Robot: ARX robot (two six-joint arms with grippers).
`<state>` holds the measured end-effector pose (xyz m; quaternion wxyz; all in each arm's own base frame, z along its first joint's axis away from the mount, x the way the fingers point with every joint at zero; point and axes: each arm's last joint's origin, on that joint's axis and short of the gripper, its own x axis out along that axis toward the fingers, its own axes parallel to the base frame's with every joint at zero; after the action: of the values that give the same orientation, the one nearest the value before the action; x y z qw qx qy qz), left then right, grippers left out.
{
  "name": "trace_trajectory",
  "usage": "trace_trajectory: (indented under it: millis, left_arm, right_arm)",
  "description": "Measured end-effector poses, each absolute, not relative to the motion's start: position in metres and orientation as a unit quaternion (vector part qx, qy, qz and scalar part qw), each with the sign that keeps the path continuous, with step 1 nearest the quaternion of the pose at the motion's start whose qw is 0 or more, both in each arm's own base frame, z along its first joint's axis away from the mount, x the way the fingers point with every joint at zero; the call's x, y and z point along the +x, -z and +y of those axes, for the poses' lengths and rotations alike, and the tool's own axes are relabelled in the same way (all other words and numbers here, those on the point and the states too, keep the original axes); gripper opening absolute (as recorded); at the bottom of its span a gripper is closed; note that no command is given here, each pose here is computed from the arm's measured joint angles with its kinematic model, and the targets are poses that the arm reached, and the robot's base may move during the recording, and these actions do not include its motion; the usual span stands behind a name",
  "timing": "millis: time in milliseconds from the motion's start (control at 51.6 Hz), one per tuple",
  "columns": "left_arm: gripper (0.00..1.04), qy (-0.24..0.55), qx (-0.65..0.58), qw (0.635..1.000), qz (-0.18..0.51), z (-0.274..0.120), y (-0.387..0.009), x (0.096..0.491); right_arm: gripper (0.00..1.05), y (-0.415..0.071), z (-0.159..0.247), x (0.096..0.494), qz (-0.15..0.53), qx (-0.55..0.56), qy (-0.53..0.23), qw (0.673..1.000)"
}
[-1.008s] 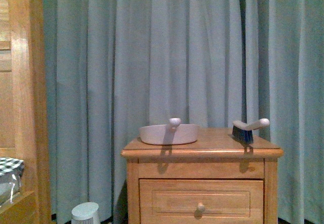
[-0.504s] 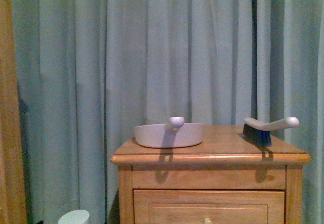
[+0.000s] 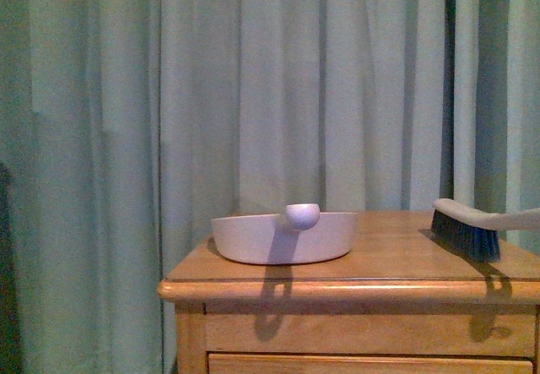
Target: Clean up trash
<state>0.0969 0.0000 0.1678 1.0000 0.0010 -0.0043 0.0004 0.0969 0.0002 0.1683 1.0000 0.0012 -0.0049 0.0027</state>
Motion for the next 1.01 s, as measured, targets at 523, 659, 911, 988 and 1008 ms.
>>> trace_trajectory:
  millis: [523, 659, 911, 988, 1008]
  left_arm:
    - [0.97, 0.0, 0.001, 1.0, -0.005, 0.0, -0.168, 0.097]
    - [0.97, 0.0, 0.001, 1.0, -0.005, 0.0, -0.168, 0.097]
    - [0.97, 0.044, -0.058, 0.992, 0.105, -0.002, -0.166, 0.103]
    - [0.97, 0.045, -0.066, 0.987, 0.139, -0.003, -0.179, 0.121]
    - [0.97, 0.047, -0.065, 0.987, 0.14, -0.004, -0.186, 0.129]
  right_arm:
    - [0.98, -0.168, 0.0, 0.097, -0.005, 0.001, -0.001, 1.0]
    - [0.98, -0.168, 0.0, 0.097, -0.005, 0.001, -0.001, 1.0]
    - [0.98, -0.168, 0.0, 0.097, -0.005, 0.001, -0.001, 1.0]
    - [0.98, -0.168, 0.0, 0.097, -0.005, 0.001, -0.001, 1.0]
    - [0.98, -0.168, 0.0, 0.097, -0.005, 0.001, -0.001, 1.0]
